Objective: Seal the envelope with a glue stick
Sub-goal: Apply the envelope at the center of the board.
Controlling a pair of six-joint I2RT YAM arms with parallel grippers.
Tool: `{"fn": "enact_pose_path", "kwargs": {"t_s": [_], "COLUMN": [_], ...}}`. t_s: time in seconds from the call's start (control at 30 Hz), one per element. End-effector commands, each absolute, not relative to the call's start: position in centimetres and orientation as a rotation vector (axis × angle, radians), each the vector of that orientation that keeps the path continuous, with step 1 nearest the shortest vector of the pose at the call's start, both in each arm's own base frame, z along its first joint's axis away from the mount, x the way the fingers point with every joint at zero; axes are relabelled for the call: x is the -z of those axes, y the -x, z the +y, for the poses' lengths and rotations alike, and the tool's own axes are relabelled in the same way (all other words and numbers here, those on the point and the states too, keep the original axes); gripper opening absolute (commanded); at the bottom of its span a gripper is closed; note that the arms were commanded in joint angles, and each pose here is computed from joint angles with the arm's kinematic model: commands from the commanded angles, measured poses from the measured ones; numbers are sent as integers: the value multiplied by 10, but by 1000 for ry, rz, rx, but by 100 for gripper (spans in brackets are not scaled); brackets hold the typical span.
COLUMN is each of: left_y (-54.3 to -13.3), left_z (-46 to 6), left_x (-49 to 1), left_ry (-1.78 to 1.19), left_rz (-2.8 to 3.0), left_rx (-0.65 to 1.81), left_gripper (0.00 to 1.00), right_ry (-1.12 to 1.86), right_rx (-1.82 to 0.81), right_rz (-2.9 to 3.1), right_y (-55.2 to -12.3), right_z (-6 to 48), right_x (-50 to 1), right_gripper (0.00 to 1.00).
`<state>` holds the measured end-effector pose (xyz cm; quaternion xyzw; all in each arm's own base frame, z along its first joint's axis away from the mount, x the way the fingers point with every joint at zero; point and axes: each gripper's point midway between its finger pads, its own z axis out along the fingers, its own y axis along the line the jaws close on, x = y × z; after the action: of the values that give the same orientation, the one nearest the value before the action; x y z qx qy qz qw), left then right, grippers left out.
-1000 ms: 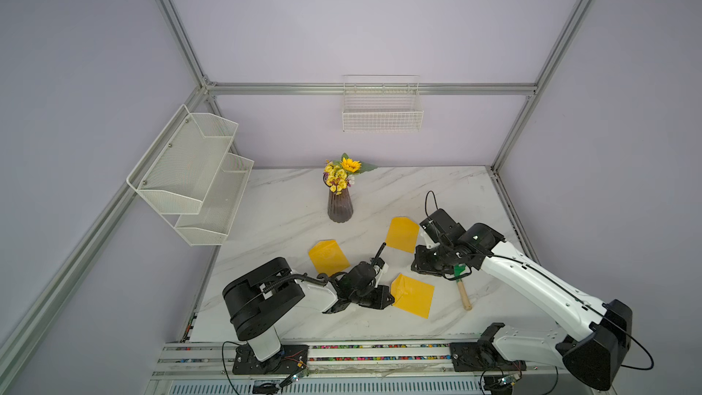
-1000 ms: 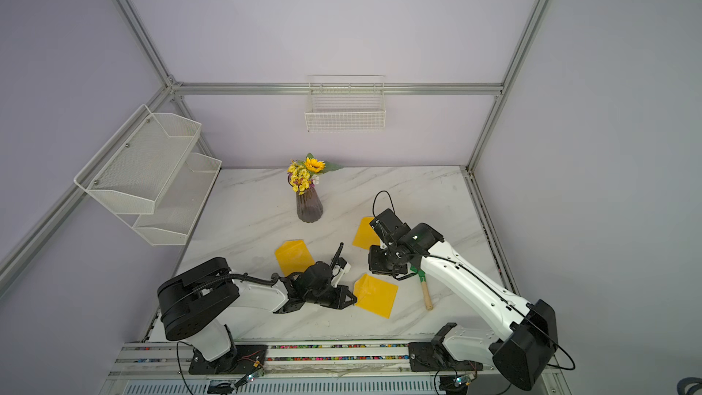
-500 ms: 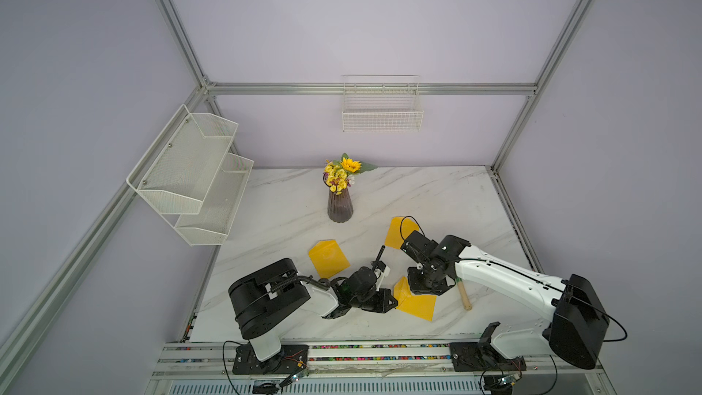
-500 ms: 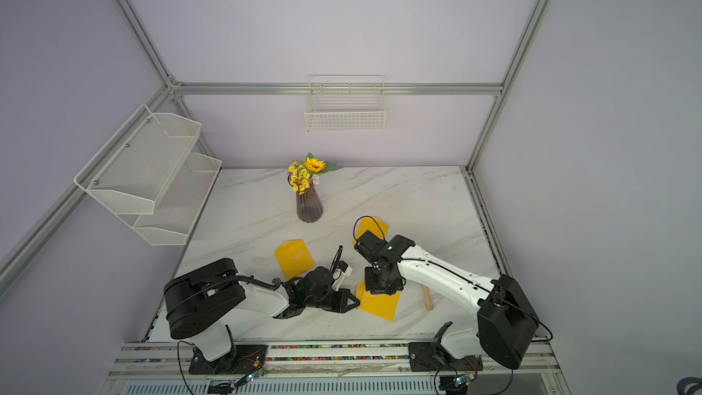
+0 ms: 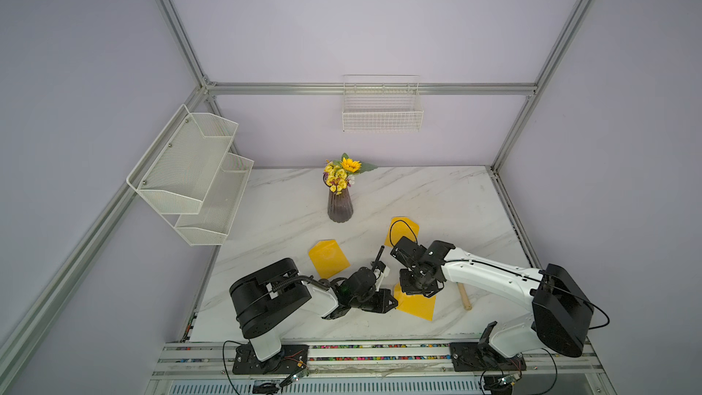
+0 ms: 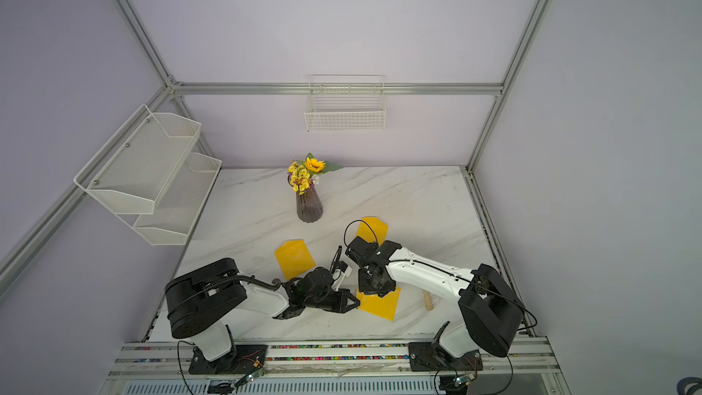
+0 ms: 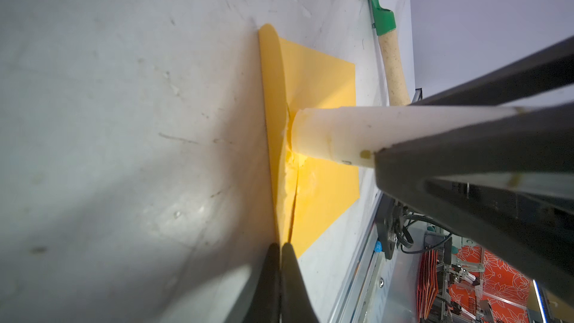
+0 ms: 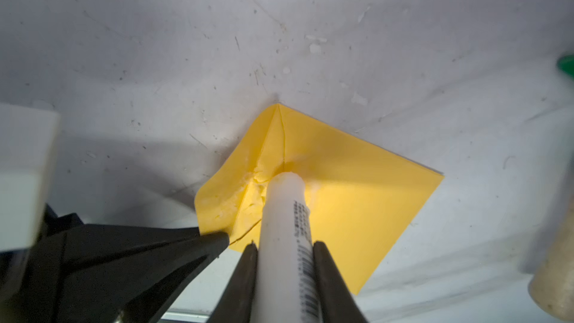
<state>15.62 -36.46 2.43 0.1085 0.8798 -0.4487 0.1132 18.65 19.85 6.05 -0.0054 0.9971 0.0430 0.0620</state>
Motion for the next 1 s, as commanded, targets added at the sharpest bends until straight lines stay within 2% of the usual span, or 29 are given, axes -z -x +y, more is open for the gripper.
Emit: {"fn": "enact_pose_path", "kwargs": {"t_s": [0.0, 0.17, 0.4, 0.57, 0.77, 0.97], "left_y": [-152, -152, -152, -153, -153, -153], "left_z": [-363, -361, -361, -359, -358, -357], "left_x": [-16, -15, -15, -15, -15, -15], "left_ry": [-304, -298, -300, -289, -283, -277], "left_rz": [2613, 2615, 2616, 2615, 2614, 2613], "left_rx": [1309, 1301, 1299, 1292, 1288, 1284], "left_gripper": [0, 0, 0, 0, 0, 0], "right_ry": [14, 5, -13, -17, -17, -88], "right_rx": [-212, -105, 213, 103, -234, -144], "right_rz": [3033, 3034, 3003, 3058, 3150, 3103], "right_y": [-183, -182, -181, -172, -155, -159], "right_z": [211, 196, 155, 167, 203, 188], "right_x": [-42, -41, -48, -42, -43, -51], "right_gripper": [0, 0, 0, 0, 0, 0]}}
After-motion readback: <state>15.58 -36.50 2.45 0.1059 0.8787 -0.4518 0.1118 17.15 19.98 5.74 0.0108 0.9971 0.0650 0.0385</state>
